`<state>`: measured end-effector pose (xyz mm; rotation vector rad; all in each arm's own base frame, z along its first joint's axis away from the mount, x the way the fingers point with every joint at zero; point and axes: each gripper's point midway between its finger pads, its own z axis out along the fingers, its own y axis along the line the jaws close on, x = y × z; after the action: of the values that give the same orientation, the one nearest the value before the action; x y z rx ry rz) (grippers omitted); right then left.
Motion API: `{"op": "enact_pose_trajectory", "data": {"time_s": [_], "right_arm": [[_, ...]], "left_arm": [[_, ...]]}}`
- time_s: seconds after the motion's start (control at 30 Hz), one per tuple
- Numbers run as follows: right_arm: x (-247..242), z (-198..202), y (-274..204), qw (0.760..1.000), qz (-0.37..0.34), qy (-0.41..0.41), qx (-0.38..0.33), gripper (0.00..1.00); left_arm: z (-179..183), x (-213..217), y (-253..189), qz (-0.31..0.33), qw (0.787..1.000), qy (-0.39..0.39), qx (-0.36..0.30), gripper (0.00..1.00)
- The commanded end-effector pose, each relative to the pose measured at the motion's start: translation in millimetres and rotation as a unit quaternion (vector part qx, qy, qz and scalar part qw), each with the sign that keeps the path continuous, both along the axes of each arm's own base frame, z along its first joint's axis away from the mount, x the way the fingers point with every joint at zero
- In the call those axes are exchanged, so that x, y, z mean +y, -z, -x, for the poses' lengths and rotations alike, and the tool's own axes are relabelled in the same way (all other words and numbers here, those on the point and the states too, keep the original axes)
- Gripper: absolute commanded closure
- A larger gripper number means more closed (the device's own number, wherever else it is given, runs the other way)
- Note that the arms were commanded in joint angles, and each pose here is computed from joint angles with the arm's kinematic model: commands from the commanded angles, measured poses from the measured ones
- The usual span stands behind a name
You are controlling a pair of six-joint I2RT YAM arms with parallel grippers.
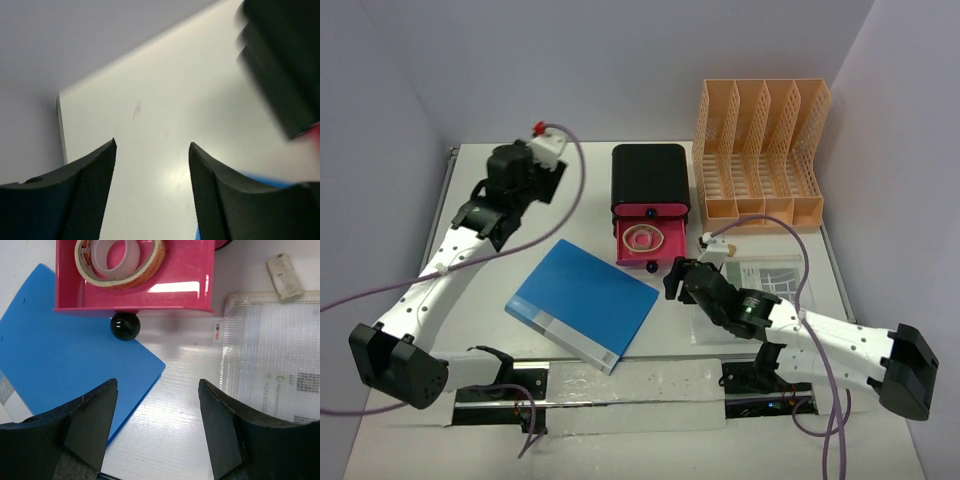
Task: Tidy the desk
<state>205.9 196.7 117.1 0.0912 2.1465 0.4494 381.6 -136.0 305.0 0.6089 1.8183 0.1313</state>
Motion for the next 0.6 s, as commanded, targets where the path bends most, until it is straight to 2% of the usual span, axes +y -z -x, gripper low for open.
{"op": "enact_pose_trajectory", "data": {"time_s": [0.0,0.07,0.23,0.37,0.57], "right_arm": [[33,-24,-27,0.999,-0.023,-0.01,-0.034,0.29],[42,-30,-28,0.999,-0.015,-0.015,-0.034,0.29],[66,-44,-11,1.0,0.012,-0.02,-0.015,0.32],[72,-51,-1,0.999,0.028,-0.018,-0.01,0.33],[75,-62,11,0.999,0.049,-0.002,-0.008,0.38]], "left_arm": [[20,65,86,-0.005,0.993,-0.045,0.107,0.27],[26,102,119,-0.006,0.988,-0.087,0.127,0.24],[55,160,170,0.028,0.973,-0.145,0.177,0.19],[77,172,195,0.019,0.969,-0.148,0.197,0.17],[84,164,199,0.033,0.972,-0.133,0.19,0.15]]}}
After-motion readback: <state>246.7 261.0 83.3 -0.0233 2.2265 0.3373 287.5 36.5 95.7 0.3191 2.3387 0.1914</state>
